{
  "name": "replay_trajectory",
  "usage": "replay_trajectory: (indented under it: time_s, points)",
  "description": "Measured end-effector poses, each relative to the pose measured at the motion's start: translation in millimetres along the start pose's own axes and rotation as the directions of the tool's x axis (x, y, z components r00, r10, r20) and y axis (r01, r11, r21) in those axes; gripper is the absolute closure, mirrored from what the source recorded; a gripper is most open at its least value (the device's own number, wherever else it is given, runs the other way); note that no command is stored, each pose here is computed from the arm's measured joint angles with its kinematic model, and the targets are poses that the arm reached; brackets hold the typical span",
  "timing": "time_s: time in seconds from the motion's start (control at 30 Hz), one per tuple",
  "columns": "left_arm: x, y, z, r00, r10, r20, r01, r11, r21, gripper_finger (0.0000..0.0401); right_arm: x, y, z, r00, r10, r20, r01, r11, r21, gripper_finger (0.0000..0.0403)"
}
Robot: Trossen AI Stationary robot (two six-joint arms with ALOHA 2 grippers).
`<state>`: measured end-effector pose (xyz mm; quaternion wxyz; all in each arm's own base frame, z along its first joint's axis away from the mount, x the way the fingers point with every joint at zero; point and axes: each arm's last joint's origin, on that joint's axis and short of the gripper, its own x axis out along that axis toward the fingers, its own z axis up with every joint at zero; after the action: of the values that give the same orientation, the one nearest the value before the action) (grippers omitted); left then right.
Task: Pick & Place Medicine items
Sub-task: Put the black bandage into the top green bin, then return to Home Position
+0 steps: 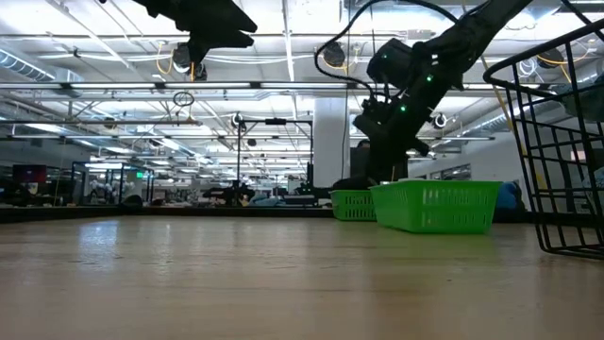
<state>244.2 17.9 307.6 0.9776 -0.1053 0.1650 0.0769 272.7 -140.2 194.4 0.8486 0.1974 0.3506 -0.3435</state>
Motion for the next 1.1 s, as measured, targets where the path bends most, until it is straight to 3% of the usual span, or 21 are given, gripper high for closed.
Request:
replay_trajectory:
  time_s: [0.33,0.83,1.0,1.1]
  points:
    - [0,0,0,1.000,0.000,0.000,0.000,1.000,0.000,0.0256,-1,0,15,0.988,-0.005,0.155,0.005,1.000,0.001,0.0391]
    - [0,0,0,1.000,0.000,0.000,0.000,1.000,-0.011,0.0256,-7,7,19,0.979,0.036,0.201,-0.027,0.999,-0.044,0.0395]
    - [0,0,0,1.000,0.001,0.000,-0.001,1.000,0.028,0.0256,-29,12,25,0.964,0.080,0.254,-0.084,0.996,0.003,0.0395]
    - [0,0,-3,1.000,0.001,-0.030,0.000,0.999,0.032,0.0256,-57,14,26,0.947,0.218,0.236,-0.216,0.976,-0.035,0.0393]
